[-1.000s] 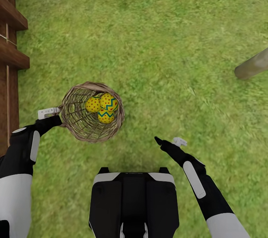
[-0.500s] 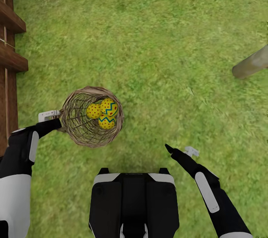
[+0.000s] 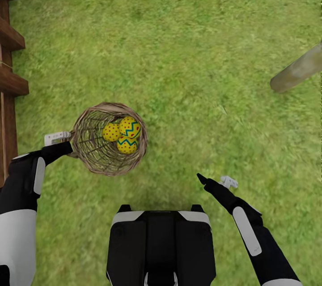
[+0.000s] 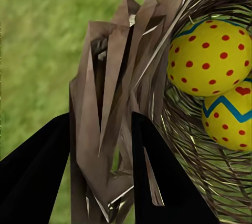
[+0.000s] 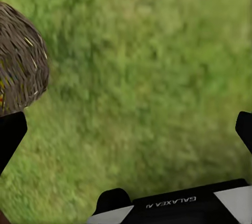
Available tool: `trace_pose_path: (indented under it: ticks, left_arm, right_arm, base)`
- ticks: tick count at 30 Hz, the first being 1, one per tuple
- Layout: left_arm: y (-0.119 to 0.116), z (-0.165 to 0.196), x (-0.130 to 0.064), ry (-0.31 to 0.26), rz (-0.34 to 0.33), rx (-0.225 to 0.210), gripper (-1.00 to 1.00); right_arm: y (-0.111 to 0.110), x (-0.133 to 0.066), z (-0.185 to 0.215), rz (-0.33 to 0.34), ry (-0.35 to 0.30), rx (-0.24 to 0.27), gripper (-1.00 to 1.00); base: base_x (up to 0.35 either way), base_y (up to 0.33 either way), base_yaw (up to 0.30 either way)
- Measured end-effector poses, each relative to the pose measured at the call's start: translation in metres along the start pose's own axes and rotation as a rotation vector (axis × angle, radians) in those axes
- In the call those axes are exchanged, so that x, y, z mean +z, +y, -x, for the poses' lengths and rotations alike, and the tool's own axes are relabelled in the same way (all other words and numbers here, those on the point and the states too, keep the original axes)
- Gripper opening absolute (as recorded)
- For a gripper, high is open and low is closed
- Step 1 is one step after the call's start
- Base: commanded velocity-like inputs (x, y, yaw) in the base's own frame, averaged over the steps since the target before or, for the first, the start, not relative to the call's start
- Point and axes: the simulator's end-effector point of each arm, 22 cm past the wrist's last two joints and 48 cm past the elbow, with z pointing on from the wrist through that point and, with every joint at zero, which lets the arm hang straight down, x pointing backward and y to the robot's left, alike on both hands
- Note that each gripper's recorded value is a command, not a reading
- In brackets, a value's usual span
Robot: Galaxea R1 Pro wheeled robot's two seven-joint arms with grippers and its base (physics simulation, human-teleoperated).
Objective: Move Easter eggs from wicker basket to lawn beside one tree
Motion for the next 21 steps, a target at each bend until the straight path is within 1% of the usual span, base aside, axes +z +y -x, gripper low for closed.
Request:
trace_pose_path:
  ticks: [21]
  left_arm:
    - [-0.003,0.023,-0.015,-0.045,-0.008,0.000,-1.00]
  right_arm:
    - [0.010,-0.005,0.009,0.010,-0.018,-0.003,1.00]
  base:
    - [0.000,0.000,-0.088]
